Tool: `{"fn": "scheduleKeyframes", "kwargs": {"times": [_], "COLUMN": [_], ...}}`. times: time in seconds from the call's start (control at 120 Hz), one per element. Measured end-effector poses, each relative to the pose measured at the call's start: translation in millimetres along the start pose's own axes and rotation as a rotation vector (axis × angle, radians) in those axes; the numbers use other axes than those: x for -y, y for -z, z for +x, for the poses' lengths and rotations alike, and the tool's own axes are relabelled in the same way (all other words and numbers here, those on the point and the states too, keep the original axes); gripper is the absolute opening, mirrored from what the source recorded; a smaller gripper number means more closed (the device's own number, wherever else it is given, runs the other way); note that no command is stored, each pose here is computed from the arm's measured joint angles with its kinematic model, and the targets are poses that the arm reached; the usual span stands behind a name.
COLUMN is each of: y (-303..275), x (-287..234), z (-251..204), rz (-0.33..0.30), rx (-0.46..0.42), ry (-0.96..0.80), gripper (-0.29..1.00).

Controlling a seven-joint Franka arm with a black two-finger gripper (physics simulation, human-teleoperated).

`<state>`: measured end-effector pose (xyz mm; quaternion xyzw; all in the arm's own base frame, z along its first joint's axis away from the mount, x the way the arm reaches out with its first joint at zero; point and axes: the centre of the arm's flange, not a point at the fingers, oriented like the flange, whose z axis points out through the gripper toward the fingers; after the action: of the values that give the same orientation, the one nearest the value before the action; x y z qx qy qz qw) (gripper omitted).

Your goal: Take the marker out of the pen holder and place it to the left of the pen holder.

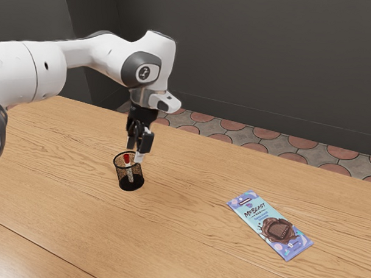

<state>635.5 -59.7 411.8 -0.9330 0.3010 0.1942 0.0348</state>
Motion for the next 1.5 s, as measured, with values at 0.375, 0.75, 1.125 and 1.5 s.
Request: {"fn": "scheduleKeyframes", "kwargs": {"times": [0.375, 0.75, 1.125, 1.5], "y": [-41, -49, -49, 42], "x": [62, 64, 67, 69], "z": [0, 6, 5, -63], "rz": [-0.006, -0.005, 0.000, 0.080], "rx": [0.005, 0.009, 0.009, -0.121], "ry": [0.119, 0.129, 0.137, 0.209], "gripper": [0.40, 0.20, 0.02, -0.07]}}
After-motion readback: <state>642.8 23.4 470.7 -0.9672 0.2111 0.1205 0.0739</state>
